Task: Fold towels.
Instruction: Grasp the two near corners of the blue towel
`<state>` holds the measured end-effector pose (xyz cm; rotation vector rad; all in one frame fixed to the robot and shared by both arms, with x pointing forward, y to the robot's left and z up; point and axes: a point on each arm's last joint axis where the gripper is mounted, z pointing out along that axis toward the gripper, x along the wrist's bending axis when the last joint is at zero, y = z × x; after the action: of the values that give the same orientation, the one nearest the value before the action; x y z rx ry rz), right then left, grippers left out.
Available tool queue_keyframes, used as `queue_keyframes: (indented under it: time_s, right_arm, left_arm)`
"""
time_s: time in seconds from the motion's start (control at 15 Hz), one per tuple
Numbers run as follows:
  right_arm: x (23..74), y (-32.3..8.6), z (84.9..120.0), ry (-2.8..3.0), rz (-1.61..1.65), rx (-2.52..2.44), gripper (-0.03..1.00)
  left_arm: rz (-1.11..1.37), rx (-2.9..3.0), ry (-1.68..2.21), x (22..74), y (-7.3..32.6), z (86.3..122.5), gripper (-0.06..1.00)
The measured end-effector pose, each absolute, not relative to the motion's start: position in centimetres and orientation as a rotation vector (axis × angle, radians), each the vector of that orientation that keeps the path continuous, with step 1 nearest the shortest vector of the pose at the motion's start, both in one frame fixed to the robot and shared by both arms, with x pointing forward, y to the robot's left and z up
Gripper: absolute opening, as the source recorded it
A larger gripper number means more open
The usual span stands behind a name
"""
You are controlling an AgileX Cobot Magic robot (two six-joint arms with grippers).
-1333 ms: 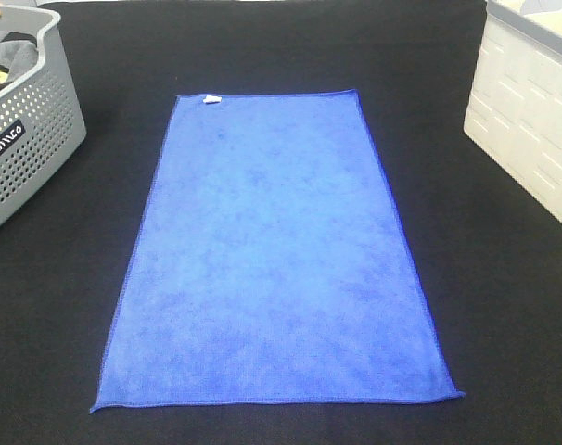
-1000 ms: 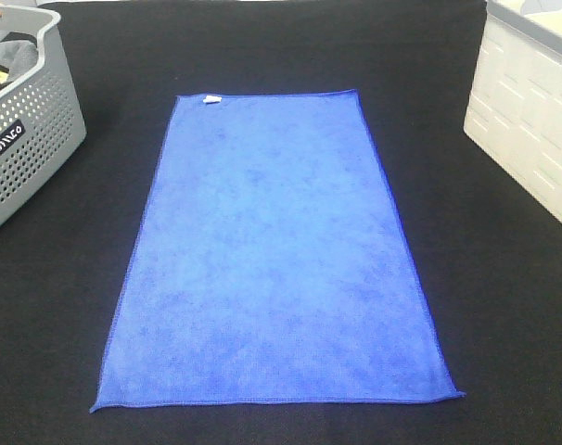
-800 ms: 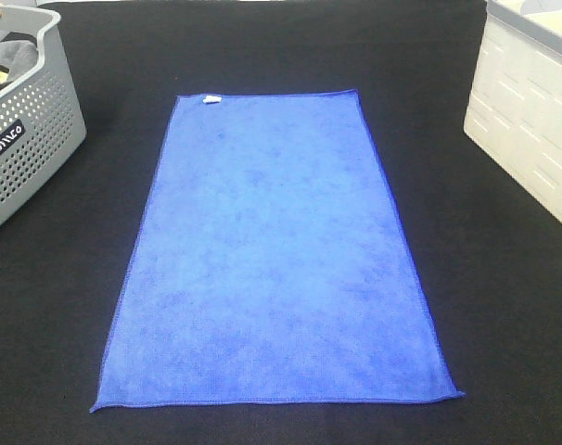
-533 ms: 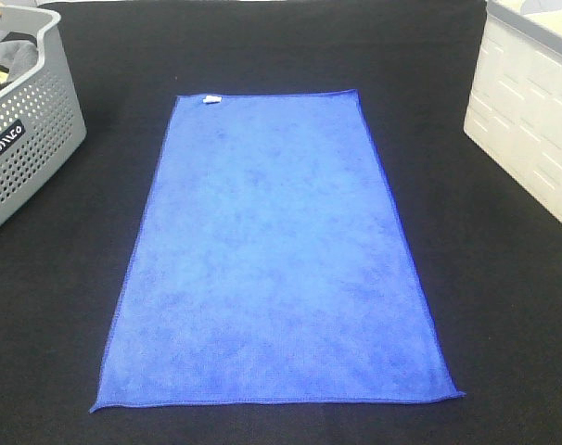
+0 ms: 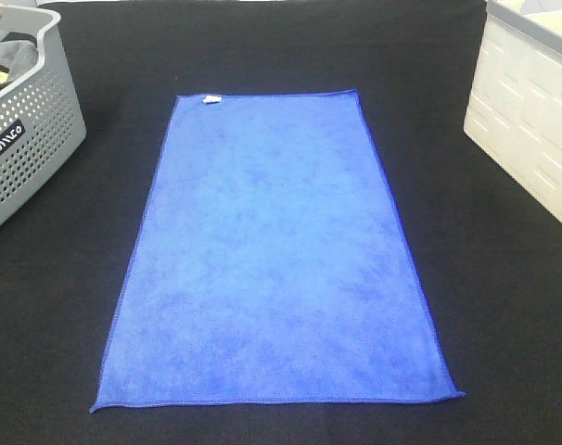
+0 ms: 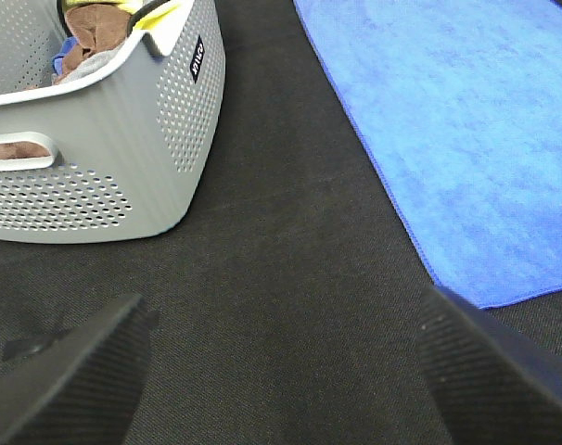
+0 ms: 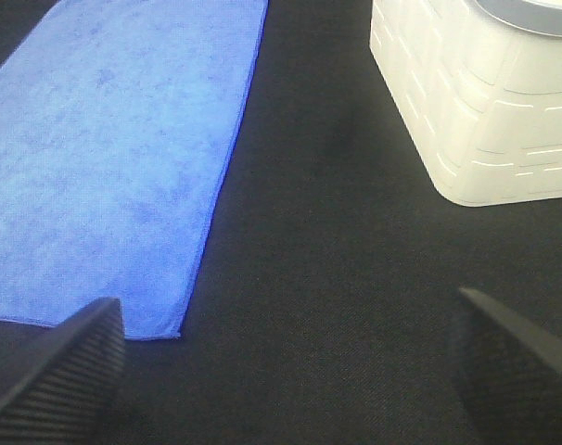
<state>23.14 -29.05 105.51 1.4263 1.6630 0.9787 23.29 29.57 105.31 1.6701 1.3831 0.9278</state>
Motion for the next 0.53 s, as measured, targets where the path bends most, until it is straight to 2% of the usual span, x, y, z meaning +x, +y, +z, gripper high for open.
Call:
queue_keyframes:
  time_s: [0.53]
  right_arm:
    - [23.14, -29.05, 105.51, 1.663, 0.979, 1.426, 0.87]
  left_arm:
    - [0.928, 1.67, 1.383, 23.29, 29.57, 105.31, 0.76]
